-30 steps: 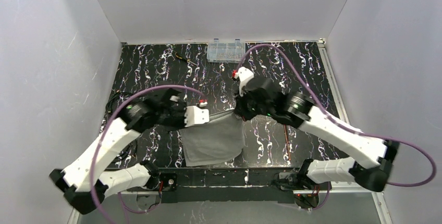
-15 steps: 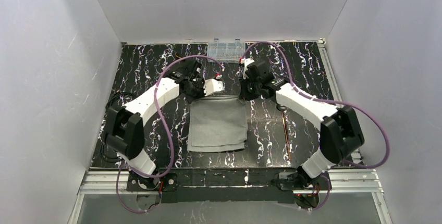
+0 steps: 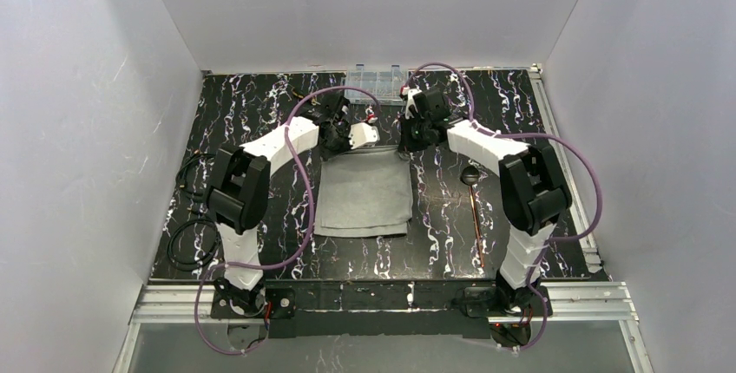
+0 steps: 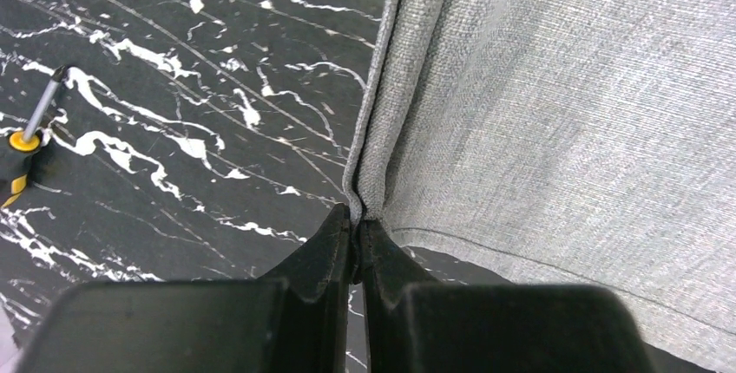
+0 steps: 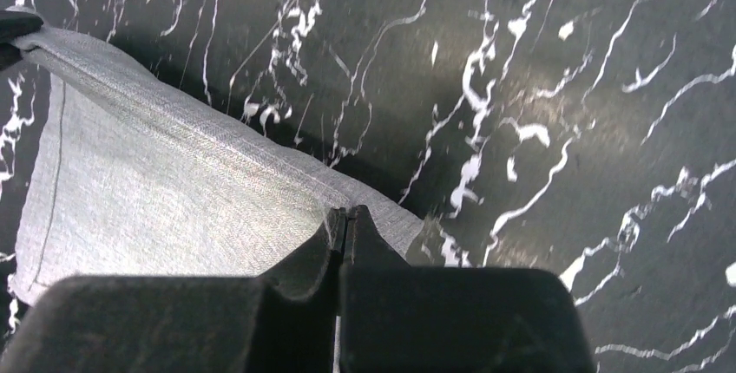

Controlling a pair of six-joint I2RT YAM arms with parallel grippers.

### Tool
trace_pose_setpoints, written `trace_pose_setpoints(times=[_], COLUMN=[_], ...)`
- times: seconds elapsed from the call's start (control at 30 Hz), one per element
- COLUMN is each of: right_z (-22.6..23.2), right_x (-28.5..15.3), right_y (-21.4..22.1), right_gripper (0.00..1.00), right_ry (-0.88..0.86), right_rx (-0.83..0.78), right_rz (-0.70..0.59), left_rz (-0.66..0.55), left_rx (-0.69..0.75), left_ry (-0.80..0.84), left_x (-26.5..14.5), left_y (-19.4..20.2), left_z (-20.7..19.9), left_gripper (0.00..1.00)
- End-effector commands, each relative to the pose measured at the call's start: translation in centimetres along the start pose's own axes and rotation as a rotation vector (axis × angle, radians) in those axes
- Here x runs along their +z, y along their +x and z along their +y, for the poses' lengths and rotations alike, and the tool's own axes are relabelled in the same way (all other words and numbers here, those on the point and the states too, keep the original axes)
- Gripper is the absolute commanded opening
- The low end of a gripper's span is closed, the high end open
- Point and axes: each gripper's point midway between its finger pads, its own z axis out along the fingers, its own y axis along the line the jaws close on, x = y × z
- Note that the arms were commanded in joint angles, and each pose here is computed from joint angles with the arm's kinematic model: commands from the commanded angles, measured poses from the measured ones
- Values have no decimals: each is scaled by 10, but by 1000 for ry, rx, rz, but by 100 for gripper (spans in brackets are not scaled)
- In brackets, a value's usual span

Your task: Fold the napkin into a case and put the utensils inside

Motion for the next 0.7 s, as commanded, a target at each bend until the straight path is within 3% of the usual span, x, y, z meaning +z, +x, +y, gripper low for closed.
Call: trace_pose_setpoints(times=[0.0, 0.03, 0.13, 0.2, 0.37, 0.53, 0.67], right_z=[-16, -16, -18, -21, -41, -56, -43], right_x=[14, 18, 30, 35, 35, 13, -17], right_y=[-25, -23, -17, -16, -32, -69, -84], right_gripper=[1, 1, 7, 17, 45, 87, 92], right_ry=[17, 10, 7, 17, 143, 270, 270], right_rx=[-40, -42, -36, -29, -24, -47, -75], right_rz=[-41, -32, -1, 1, -44, -146, -210], left_rz=[120, 125, 132, 131, 106, 61, -14], left_rx=[-57, -60, -70, -66, -69, -101, -102], left_ry=[-102, -115, -171, -209, -287, -299, -125], left_x=[-5, -2, 4, 5, -8, -38, -66], left_y=[25, 26, 28, 27, 18, 10, 4], left_z=[27, 29, 40, 48, 69, 70, 25], left_gripper=[0, 4, 37, 48, 53, 58, 65])
